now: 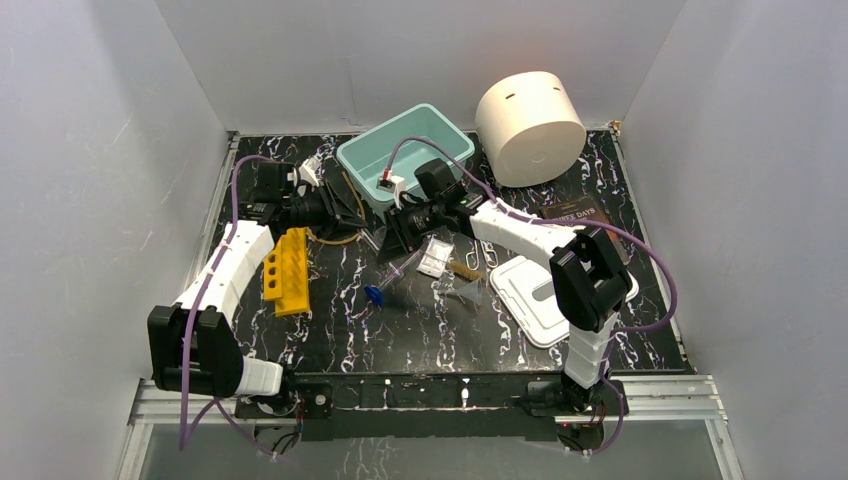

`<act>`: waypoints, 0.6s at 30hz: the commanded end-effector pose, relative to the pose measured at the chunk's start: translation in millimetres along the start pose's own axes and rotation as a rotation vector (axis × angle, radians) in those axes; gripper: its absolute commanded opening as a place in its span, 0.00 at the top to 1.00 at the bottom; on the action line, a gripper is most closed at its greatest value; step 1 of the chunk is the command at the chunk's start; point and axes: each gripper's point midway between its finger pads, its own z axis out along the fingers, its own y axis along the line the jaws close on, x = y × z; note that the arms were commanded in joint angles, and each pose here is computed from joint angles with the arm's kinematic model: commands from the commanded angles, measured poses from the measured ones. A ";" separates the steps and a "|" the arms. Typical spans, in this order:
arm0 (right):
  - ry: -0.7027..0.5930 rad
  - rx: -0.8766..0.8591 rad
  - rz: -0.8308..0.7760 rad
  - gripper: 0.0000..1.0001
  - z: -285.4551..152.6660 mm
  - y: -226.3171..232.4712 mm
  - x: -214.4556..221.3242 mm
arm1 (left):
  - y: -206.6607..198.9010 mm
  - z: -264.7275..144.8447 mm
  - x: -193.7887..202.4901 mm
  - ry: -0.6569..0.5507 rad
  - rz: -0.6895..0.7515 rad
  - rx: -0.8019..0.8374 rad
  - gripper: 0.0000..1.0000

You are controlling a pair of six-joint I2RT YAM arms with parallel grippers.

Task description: Organize the chemistry lab equipment

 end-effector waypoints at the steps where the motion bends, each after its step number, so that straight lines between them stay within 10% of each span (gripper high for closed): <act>1: -0.016 -0.026 -0.038 0.78 -1.4 7.8 -14.0 | -2.9 -0.6 5.2 0.023 0.019 0.019 0.91; 11: -0.086 0.080 -0.052 0.31 -14.5 5.0 -32.3 | 16.2 -14.1 -13.2 -0.089 0.098 -0.152 0.95; 18: -0.203 0.235 -0.035 0.27 -55.1 -6.7 -55.3 | 42.3 -63.7 -55.2 -0.313 0.207 -0.485 0.97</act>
